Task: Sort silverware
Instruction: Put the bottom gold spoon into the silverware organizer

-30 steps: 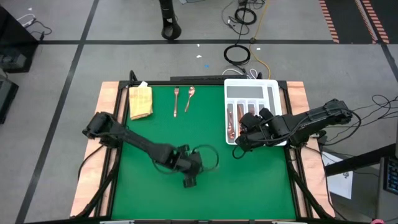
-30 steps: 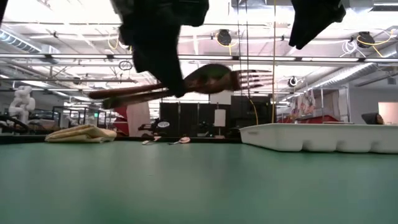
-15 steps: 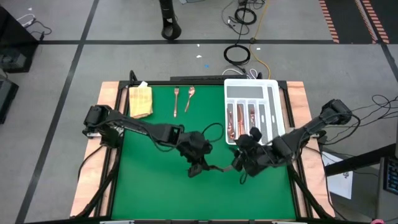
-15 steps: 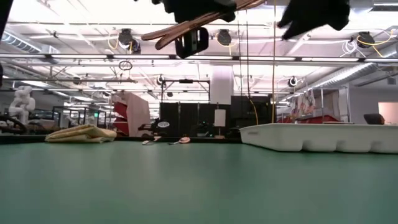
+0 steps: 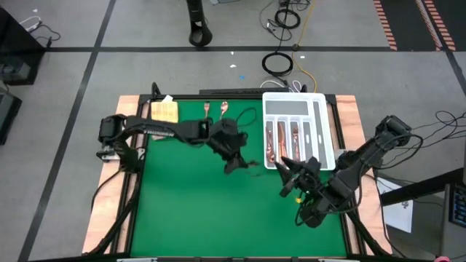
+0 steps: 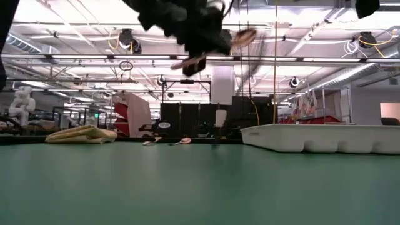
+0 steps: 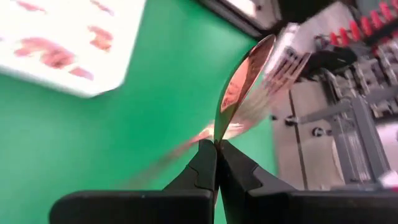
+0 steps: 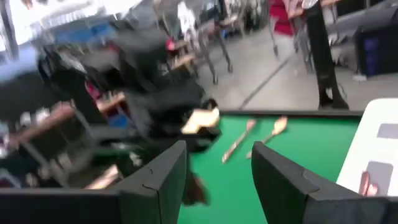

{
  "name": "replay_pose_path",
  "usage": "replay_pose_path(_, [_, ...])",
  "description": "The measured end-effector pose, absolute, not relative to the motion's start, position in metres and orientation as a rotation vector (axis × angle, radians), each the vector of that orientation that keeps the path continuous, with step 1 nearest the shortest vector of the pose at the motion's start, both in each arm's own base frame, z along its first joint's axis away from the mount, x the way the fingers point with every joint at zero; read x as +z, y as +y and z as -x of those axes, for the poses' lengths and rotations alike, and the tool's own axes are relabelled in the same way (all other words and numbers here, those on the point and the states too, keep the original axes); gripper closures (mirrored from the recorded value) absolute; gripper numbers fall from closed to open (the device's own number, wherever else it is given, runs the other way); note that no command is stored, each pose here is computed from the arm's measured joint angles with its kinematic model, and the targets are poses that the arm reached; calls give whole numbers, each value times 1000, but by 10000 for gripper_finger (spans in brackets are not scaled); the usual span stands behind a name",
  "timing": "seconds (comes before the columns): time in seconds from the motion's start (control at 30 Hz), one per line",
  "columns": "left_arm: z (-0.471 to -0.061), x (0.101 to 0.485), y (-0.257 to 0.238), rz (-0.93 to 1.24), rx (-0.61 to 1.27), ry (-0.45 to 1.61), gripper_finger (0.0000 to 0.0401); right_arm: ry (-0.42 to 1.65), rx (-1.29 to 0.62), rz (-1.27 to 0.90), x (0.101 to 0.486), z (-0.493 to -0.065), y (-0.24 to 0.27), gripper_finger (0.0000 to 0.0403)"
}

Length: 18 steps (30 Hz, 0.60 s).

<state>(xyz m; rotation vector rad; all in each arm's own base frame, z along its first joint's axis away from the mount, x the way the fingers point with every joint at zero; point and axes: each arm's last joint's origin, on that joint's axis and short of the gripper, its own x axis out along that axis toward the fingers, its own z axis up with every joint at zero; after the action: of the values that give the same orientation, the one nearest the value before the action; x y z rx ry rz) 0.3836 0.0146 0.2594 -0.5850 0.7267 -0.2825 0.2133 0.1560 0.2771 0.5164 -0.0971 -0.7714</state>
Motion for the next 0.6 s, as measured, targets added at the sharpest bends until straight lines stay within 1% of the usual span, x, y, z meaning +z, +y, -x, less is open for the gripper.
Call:
replay_pose_path(0.07, [-379, 251, 30, 612, -260, 754, 393, -131, -774, -541, 276, -210, 156, 234])
replay_pose_path(0.17, [-372, 236, 45, 644, -244, 779, 393, -99, -760, -588, 275, -211, 157, 234])
replay_pose_path(0.27, [-358, 214, 53, 656, -222, 869, 393, -69, -746, -614, 275, -212, 158, 234])
replay_pose_path(0.37, [-349, 197, 57, 670, -222, 907, 393, -75, -747, -616, 275, -212, 158, 234])
replay_pose_path(0.43, [-347, 194, 58, 670, -264, 895, 393, -96, -744, -616, 276, -212, 160, 234])
replay_pose_path(0.5, [-347, 197, 59, 614, -298, 905, 393, -79, -725, -595, 280, -210, 163, 234])
replay_pose_path(0.6, [-346, 204, 56, 502, -344, 974, 393, -23, -676, -589, 290, -210, 170, 234])
